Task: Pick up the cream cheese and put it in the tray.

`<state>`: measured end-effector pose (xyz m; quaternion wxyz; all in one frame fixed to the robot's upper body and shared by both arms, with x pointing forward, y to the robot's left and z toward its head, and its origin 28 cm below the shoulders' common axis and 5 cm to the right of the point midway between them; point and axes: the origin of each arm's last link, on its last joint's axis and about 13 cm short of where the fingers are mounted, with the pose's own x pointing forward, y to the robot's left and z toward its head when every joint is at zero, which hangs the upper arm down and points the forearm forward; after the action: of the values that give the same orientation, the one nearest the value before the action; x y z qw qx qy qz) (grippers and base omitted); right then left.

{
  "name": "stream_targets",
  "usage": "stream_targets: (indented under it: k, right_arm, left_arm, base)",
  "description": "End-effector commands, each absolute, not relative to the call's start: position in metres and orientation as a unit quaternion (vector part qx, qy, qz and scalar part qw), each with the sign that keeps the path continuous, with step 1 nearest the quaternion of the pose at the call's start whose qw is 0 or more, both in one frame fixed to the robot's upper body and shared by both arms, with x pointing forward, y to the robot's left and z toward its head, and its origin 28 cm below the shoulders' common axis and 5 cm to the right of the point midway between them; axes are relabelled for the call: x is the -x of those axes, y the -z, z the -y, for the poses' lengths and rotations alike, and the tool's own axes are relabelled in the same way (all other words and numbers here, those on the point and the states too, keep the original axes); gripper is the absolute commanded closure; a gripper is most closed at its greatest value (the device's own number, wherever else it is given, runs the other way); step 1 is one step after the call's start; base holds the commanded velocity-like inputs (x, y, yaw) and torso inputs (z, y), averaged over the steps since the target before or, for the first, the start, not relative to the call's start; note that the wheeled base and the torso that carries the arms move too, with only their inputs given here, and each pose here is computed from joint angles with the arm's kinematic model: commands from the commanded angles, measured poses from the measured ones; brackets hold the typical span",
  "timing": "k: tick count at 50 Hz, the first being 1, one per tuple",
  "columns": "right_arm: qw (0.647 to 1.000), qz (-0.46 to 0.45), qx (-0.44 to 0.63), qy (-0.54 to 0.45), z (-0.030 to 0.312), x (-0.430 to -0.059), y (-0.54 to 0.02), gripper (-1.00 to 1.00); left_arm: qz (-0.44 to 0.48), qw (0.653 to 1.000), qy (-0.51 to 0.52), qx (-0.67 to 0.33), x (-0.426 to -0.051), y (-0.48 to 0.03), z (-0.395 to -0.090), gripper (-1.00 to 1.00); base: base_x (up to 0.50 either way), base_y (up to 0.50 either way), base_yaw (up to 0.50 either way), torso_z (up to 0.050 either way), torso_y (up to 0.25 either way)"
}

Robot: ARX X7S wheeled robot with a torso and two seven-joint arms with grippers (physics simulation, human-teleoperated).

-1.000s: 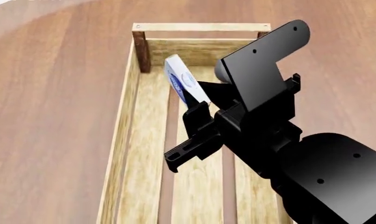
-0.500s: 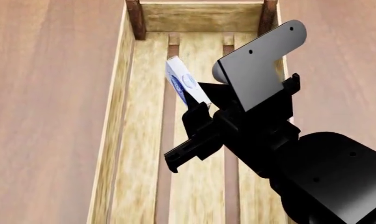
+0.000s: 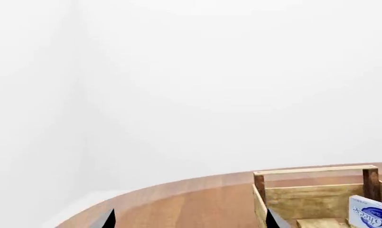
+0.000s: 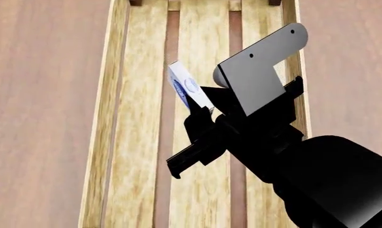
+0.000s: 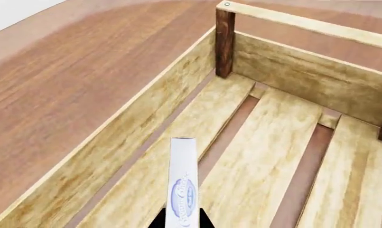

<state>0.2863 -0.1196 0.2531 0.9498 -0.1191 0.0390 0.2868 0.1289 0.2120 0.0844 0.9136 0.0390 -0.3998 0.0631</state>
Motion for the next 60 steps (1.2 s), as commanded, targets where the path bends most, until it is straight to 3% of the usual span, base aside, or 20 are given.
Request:
stream_targets:
  k: [1, 48, 60]
  right_arm:
    - [0.949, -0.034, 0.122, -0.290, 0.1190, -0.2861, -0.2549, 1.00]
    - [0.947, -0.039, 0.132, -0.290, 0.1161, -0.2891, -0.2546, 1.00]
    - [0.944, -0.039, 0.137, -0.297, 0.1137, -0.2878, -0.2560, 1.00]
  left_arm:
    - [0.402, 0.913, -0.063, -0.036, -0.1278, -0.0854, -0.2124, -1.00]
    - [0.407, 0.910, -0.061, -0.046, -0.1281, -0.0829, -0.2107, -1.00]
    - [0.405, 0.911, -0.064, -0.049, -0.1293, -0.0819, -0.2107, -1.00]
  base:
    - [0.00, 0.00, 0.00, 0.005, -0.139]
    - [0.00, 0.00, 0.00, 0.001, -0.016]
    - [0.00, 0.00, 0.00, 0.000, -0.129]
